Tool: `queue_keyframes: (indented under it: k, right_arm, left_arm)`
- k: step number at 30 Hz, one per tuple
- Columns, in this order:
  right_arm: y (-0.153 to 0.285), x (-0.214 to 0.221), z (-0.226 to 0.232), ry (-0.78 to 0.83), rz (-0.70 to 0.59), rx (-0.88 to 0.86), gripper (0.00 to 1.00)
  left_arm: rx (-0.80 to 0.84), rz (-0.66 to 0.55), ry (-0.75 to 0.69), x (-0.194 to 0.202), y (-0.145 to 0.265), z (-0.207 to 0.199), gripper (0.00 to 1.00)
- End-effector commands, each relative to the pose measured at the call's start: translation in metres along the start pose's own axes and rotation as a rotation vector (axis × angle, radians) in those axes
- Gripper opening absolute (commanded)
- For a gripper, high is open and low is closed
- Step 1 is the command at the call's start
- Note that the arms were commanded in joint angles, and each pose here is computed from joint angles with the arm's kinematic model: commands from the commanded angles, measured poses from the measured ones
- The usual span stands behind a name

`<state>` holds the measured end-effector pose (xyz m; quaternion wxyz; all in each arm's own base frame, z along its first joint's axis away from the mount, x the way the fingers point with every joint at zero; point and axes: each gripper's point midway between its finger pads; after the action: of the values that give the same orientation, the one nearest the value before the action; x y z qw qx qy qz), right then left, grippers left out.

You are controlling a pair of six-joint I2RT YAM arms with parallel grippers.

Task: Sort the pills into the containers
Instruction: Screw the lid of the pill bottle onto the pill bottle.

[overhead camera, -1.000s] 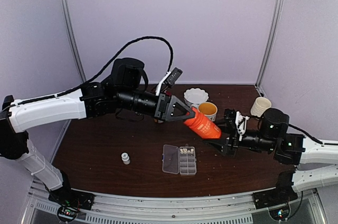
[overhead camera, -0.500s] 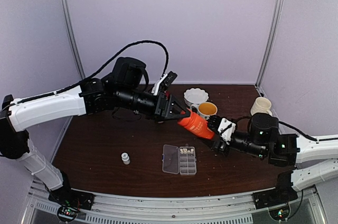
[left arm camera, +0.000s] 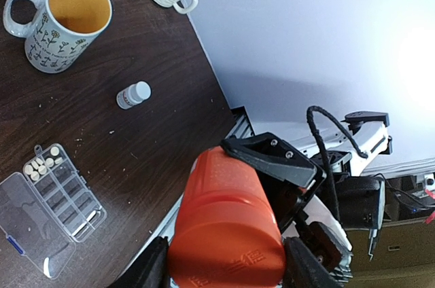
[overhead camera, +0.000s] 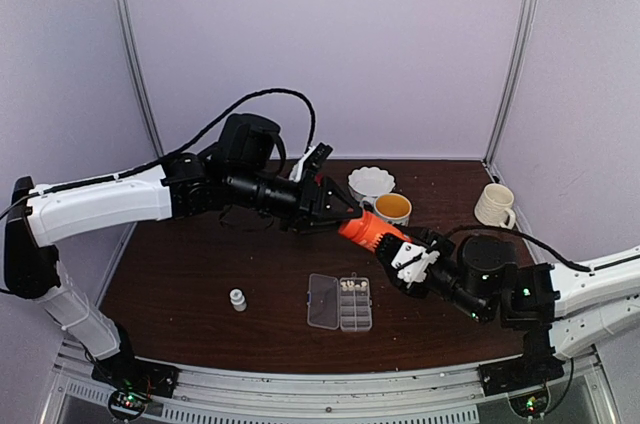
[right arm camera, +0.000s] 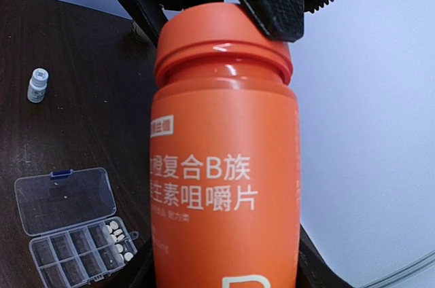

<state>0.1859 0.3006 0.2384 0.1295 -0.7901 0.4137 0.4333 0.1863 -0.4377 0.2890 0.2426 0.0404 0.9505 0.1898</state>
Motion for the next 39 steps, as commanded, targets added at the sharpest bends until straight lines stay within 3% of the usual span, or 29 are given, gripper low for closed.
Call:
queue_keyframes:
  k: [1, 6, 23, 34, 39]
  right_arm:
    - [0.004, -0.047, -0.007, -0.015, -0.145, 0.01, 0.0]
    - [-0.002, -0.046, 0.001, 0.018, -0.106, -0.011, 0.0]
    - [-0.005, -0.05, -0.001, 0.203, -0.078, 0.134, 0.0]
    - [-0.016, -0.063, 0.001, -0.112, -0.091, -0.081, 0.0]
    - [-0.019, -0.068, 0.008, -0.249, -0.116, -0.237, 0.0]
  left_arm:
    - [0.109, 0.039, 0.014, 0.009, -0.017, -0.019, 0.32]
    - [0.057, 0.07, 0.091, 0.018, -0.02, -0.001, 0.32]
    - [0.126, 0.051, 0.302, 0.029, -0.029, 0.016, 0.31]
    - [0.071, 0.015, 0.241, 0.025, -0.023, 0.021, 0.31]
    - [0.027, -0.001, 0.117, 0.02, -0.015, 0.017, 0.31]
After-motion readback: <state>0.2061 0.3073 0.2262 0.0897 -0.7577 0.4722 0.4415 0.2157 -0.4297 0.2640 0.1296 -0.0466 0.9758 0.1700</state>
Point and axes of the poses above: each gripper's point midway between its finger pads, its own y axis back along the fingers, its own z axis along the line the jaws close on, x = y × z, and after that the axes turned 4 degrees about -y, right-handed
